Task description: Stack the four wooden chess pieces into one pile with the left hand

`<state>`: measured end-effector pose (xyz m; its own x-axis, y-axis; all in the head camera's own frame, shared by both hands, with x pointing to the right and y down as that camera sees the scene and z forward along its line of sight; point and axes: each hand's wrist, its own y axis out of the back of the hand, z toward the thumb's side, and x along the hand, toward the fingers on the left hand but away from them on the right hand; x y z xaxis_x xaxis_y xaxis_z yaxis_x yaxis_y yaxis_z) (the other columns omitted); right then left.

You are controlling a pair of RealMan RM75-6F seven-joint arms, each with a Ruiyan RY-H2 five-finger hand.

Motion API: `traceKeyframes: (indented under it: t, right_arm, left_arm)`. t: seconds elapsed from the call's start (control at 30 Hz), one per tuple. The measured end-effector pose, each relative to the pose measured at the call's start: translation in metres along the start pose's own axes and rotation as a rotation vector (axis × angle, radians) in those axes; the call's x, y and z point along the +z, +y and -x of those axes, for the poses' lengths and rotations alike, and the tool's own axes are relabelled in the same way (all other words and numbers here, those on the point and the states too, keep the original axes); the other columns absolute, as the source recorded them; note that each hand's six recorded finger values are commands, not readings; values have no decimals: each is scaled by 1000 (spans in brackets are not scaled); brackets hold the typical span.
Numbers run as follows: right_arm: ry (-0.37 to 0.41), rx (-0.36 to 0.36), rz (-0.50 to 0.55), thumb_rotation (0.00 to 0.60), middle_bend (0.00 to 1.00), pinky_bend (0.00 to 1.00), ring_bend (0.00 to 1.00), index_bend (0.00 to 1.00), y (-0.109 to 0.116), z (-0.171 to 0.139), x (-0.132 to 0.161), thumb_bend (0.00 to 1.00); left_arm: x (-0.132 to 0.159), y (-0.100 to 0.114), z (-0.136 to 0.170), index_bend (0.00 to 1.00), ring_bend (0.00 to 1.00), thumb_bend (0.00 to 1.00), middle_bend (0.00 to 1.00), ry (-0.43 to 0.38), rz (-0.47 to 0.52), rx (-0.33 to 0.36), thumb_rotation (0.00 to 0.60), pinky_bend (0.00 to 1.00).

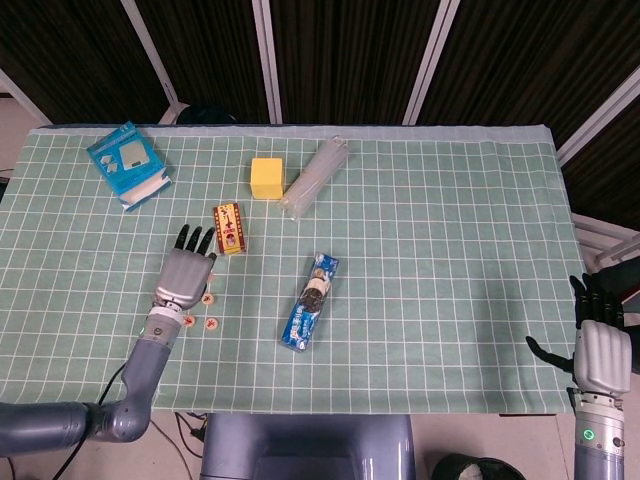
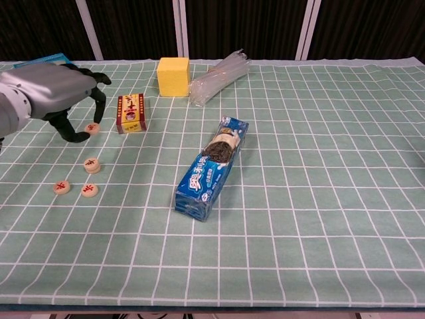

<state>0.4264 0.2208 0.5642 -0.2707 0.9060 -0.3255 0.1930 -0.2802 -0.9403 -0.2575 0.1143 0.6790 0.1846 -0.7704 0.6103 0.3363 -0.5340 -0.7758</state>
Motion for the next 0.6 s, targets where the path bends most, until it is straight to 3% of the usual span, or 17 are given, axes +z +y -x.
traceKeyframes:
  t: [0.6]
  right_arm:
    - [-4, -4, -1, 600, 12, 0, 2, 0, 1, 0, -1, 233]
  left_arm:
    - [4, -29, 11, 499, 0, 341, 37, -58, 0, -25, 600, 0]
